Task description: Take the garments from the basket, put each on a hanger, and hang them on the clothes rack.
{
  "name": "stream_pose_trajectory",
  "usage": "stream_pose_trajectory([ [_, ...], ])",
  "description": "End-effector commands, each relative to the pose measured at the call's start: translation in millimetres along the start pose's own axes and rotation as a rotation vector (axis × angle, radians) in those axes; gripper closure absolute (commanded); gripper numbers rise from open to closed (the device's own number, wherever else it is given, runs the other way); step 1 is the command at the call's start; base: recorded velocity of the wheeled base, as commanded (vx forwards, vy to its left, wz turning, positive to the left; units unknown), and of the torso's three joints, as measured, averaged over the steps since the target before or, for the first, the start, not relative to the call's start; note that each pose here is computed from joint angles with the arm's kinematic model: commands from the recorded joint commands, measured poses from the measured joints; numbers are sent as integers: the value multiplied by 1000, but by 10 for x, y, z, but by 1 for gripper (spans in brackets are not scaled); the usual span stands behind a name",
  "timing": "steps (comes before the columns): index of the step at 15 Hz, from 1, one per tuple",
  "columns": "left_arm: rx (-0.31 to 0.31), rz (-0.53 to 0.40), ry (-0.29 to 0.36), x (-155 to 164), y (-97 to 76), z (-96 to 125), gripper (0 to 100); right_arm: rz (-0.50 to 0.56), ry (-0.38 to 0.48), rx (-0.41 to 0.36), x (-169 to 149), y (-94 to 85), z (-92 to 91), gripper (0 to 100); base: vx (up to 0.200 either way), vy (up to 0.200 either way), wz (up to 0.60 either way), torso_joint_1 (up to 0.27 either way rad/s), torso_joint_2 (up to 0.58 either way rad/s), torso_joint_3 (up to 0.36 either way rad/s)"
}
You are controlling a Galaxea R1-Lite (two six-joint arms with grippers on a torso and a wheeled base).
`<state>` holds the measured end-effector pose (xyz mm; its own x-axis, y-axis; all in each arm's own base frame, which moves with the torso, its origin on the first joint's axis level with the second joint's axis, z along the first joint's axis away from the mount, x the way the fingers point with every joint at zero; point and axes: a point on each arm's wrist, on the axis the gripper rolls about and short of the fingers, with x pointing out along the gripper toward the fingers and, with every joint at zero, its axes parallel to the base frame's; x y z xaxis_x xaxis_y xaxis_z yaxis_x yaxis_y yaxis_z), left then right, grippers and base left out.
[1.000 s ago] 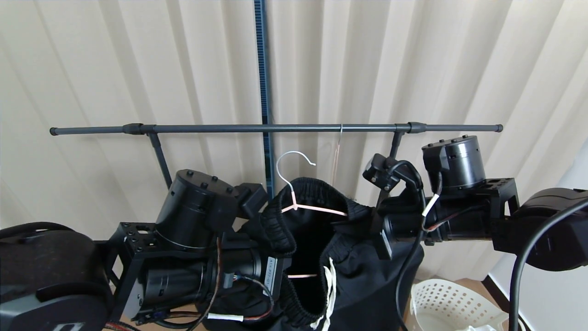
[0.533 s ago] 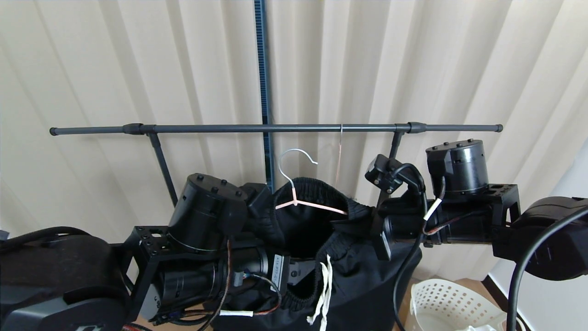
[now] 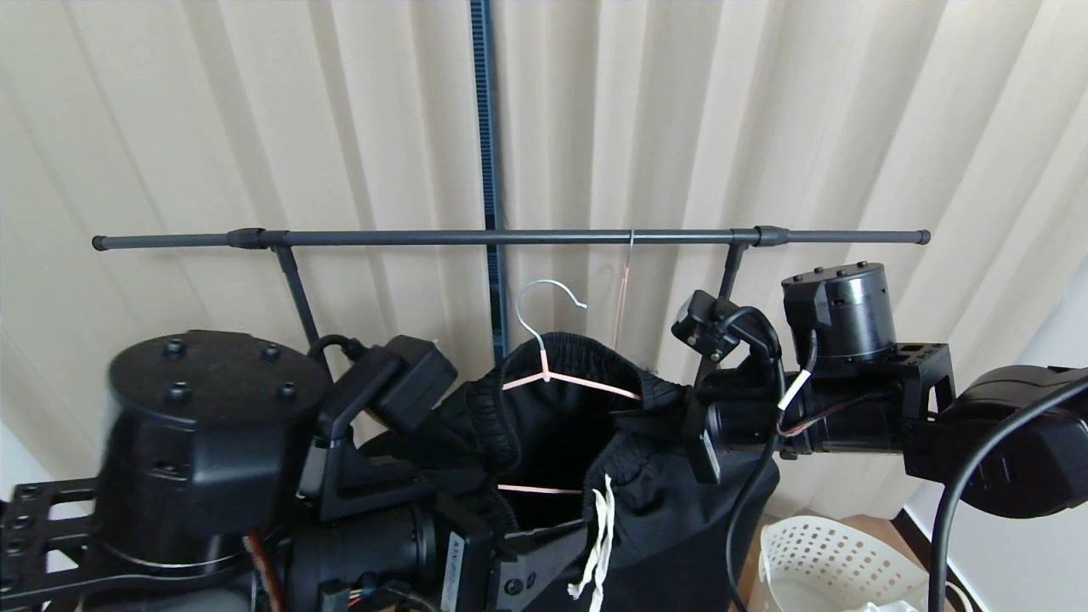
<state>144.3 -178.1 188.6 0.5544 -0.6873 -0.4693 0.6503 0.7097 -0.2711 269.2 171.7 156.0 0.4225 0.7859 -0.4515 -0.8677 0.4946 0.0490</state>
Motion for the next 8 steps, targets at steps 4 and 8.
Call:
stream_pose_trajectory([
  [4,86,96,-132,-445,276,85,0,5,7,2,2,6,-29,100,0,0,0,0,0,0],
  [8,212,60,-85,-495,724,31,0,8,10,-4,-15,28,-65,100,0,0,0,0,0,0],
])
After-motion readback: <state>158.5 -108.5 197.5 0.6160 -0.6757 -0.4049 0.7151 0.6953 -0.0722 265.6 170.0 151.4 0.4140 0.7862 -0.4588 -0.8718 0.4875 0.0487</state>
